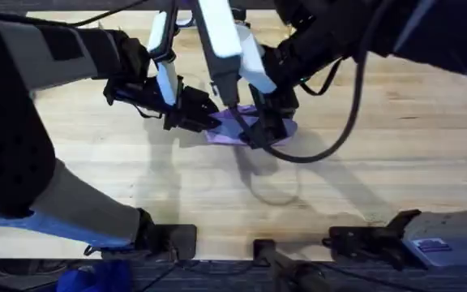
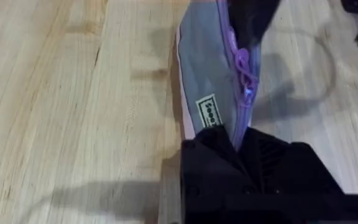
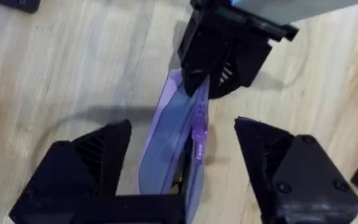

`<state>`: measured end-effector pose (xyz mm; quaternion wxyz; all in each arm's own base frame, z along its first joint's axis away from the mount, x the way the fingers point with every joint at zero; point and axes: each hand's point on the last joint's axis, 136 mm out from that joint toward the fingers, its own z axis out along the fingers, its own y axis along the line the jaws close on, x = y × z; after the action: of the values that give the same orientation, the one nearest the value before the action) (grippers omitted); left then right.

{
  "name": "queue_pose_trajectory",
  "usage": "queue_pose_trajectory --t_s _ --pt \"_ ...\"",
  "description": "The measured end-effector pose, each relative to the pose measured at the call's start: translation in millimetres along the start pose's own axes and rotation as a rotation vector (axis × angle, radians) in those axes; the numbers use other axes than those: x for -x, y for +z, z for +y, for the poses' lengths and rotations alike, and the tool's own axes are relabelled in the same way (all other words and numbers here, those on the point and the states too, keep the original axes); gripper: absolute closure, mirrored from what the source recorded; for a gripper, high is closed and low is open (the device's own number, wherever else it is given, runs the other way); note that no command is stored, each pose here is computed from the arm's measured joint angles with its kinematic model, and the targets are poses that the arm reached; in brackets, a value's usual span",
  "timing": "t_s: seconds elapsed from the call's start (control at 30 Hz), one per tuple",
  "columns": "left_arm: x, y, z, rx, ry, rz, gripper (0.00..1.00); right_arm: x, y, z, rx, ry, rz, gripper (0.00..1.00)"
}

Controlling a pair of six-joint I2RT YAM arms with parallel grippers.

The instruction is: Unzip the bag, pick up the pens from the table one at a time and place them inside, then zip the bag closed.

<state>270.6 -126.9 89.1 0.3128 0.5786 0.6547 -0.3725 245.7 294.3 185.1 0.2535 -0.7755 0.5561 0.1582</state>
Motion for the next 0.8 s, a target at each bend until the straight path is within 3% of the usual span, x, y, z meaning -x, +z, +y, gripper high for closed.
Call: queue_pose_trajectory --t_s 0.57,0.8 --pt "0.0 0 0.0 0.000 0.000 0.000 0.956 -24 40 -10 0.050 0.040 0.047 0.010" --pt "0.0 0 0.0 0.000 0.000 0.000 0.957 -31 36 -16 0.034 0.060 0.051 0.156"
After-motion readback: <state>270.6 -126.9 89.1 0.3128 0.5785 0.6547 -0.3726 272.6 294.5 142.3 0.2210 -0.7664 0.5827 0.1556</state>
